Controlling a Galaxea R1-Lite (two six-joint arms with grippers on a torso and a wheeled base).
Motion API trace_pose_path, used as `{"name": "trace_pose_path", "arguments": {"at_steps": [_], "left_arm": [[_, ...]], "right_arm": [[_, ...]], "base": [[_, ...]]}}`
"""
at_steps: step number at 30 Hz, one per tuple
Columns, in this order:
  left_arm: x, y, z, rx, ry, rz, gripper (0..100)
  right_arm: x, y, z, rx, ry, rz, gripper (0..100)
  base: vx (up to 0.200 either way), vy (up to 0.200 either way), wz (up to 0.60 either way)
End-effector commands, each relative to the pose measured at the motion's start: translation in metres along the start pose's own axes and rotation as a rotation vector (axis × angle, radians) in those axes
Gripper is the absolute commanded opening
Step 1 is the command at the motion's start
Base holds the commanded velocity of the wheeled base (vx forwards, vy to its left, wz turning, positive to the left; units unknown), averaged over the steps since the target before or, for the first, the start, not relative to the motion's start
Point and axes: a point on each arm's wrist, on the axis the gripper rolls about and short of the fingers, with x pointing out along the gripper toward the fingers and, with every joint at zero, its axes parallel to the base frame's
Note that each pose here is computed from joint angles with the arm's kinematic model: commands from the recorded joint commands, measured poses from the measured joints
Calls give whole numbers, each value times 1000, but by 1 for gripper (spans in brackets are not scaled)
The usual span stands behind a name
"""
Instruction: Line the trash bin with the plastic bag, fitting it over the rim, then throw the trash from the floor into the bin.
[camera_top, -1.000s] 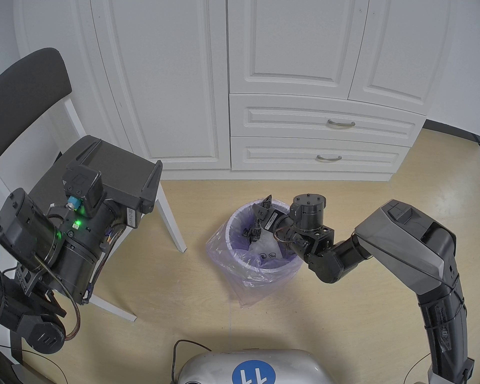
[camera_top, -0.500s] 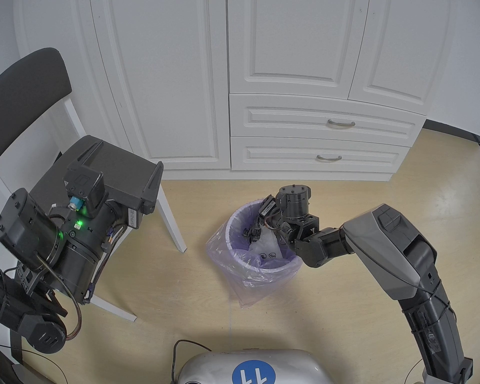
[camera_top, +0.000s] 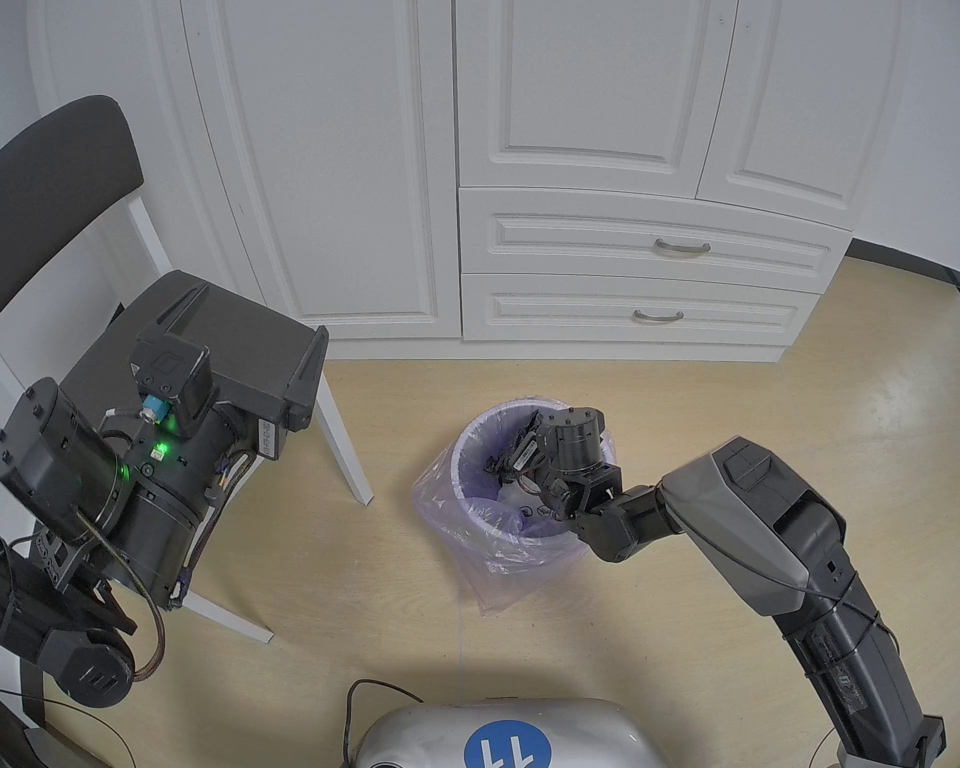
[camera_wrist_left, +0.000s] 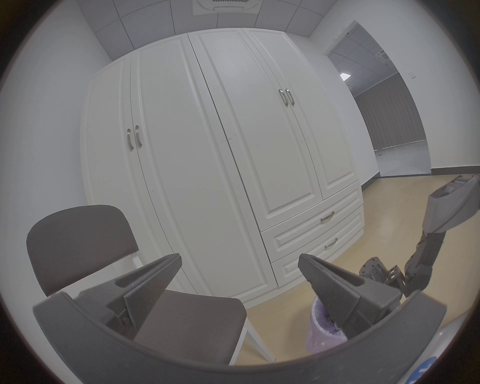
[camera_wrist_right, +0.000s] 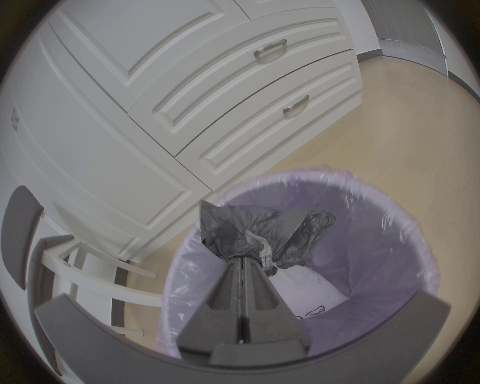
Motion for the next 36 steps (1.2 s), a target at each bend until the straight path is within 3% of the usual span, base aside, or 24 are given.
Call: {"name": "trace_pose_path", "arguments": {"at_steps": [1,15,18,19,22,25,29,36], "left_arm": [[1,-1,-1,2,5,-3,100],[2,-3,-4,4,14,-7,100],[2,-3,-4,4,11,-5,100],[2,-3,-4,4,11,-5,100],[2,-2,-3,3,10,-4,100],[2,-2,-3,3,9,-4,100],[2,-2,-3,2,8,-3,100],[2,-3,-3,3,10,-4,100]], "right_arm": [[2,-7,-15,-17,28,-17,0],[-9,-10,-30,-84,87,-22,0],[-19,11,6,-33,17,27,0],[-19,11,6,-33,17,27,0],[-26,19,46,7,-68,63,0],[-24,15,64,24,-106,62,0],[-16,13,63,30,-118,62,0],[8,-7,27,13,-86,22,0]], "base": [[0,0,0],[0,0,0],[0,0,0],[0,0,0],[0,0,0],[0,0,0],[0,0,0],[0,0,0]]}}
